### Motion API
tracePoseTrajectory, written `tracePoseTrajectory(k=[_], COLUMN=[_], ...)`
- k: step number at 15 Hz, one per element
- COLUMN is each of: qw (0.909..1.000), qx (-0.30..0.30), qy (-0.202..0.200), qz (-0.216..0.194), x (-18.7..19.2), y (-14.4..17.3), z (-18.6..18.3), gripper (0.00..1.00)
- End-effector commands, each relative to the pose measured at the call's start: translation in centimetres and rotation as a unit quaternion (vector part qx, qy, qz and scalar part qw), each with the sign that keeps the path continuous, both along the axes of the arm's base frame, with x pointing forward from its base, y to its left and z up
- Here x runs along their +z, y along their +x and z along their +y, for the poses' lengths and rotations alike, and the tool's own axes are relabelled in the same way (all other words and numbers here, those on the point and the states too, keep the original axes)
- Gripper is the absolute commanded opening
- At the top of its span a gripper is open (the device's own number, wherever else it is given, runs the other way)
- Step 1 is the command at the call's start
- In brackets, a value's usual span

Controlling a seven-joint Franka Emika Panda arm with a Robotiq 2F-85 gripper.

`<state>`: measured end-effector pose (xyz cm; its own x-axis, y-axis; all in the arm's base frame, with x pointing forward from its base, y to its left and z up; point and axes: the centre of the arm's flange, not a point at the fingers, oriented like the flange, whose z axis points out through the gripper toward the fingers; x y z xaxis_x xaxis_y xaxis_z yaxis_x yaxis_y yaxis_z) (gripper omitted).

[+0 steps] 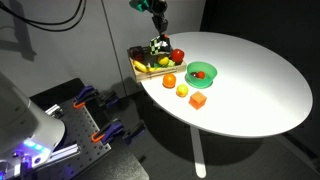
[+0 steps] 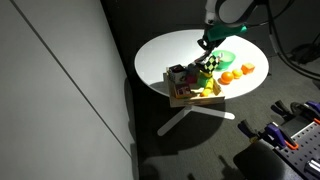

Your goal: Remove the big black and white plushy cube from the crate and put it on the table

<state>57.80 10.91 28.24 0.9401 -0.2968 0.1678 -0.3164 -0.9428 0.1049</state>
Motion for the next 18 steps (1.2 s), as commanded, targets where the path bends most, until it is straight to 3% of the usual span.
tracePoseTrajectory(k=[1,10,14,18], qw=[0.9999,0.9974,0.9929,0.9876], qx=[-0.013,-0.058,-0.096,-0.139], qy=[0.006,-0.009,-0.021,-0.029], qz=[0.000,0.041,0.067,0.068], x=[2.2,2.5,1.2,0.2], y=[-1.4,-3.8,-3.9,-3.5], z=[-1.7,-6.6,-9.4,-12.1], gripper=[0.04,0.03,0.03,0.03])
